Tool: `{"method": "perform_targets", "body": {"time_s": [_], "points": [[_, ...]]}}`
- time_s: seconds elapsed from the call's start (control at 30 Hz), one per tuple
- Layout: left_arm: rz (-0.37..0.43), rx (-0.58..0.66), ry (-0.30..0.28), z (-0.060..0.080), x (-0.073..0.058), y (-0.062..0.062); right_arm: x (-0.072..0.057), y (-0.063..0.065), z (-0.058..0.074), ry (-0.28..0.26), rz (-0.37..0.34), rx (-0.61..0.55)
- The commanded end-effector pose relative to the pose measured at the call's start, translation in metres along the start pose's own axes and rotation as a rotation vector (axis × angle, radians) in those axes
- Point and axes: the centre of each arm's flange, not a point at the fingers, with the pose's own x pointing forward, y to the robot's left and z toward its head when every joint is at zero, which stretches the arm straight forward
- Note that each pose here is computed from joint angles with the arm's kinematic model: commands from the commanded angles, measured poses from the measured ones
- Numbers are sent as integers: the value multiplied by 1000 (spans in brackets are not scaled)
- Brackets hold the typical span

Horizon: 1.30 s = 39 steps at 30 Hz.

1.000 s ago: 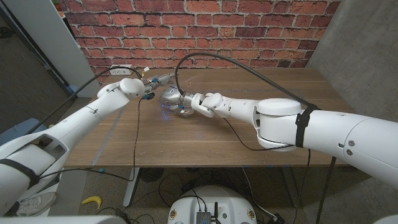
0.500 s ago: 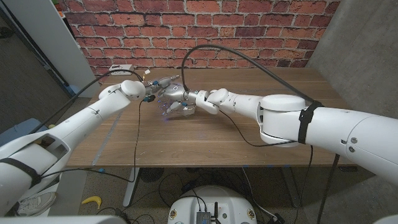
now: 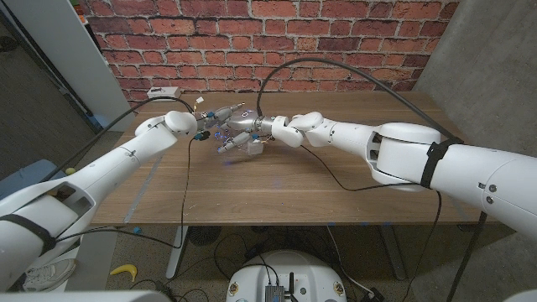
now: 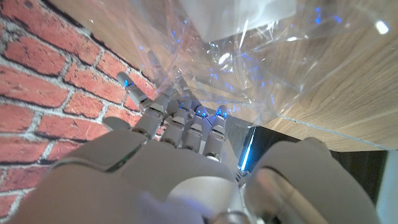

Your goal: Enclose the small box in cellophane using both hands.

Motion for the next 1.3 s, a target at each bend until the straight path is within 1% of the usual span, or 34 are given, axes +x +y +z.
{"method": "perform_targets", "body": {"time_s": [0.03, 0.07, 0.1, 0.13, 0.17, 0.2, 0.3, 0.37, 0.4, 0.5, 0.67, 0.9, 1.0, 1.07, 1.2, 1.3], "points": [[11, 5, 1, 1, -1, -1, -14, 4, -10, 67, 79, 194], [12, 4, 3, 1, -2, 0, -17, 7, -14, 89, 81, 234], [12, 4, 3, 1, -2, 0, -17, 7, -14, 91, 82, 236], [13, 4, 4, 1, -2, 0, -19, 8, -16, 102, 83, 257], [14, 4, 7, 0, -2, 0, -24, 10, -21, 121, 80, 303], [14, 3, 7, 0, -2, 0, -24, 10, -21, 123, 81, 305], [14, 3, 12, -2, -3, 0, -35, 13, -27, 151, 78, 368], [16, 5, 14, -2, -3, 0, -37, 14, -29, 160, 81, 381], [16, 8, 18, -2, -3, 0, -42, 14, -31, 173, 80, 397], [14, 7, 22, -2, -2, -1, -47, 11, -35, 181, 82, 438], [11, 20, 34, -2, 0, -2, -56, 6, -39, 168, 89, 477], [-1, 63, 51, 2, 4, -8, -66, -2, -39, 144, 78, 523], [3, 95, 38, 7, 6, -12, -67, -4, -39, 134, 67, 550], [27, 116, 21, 11, 4, -14, -69, -5, -42, 128, 55, 587], [48, 140, -4, 18, 2, -15, -73, -8, -47, 108, 12, 682], [47, 148, -11, 21, 3, -15, -77, -11, -50, 93, -23, 744]]}}
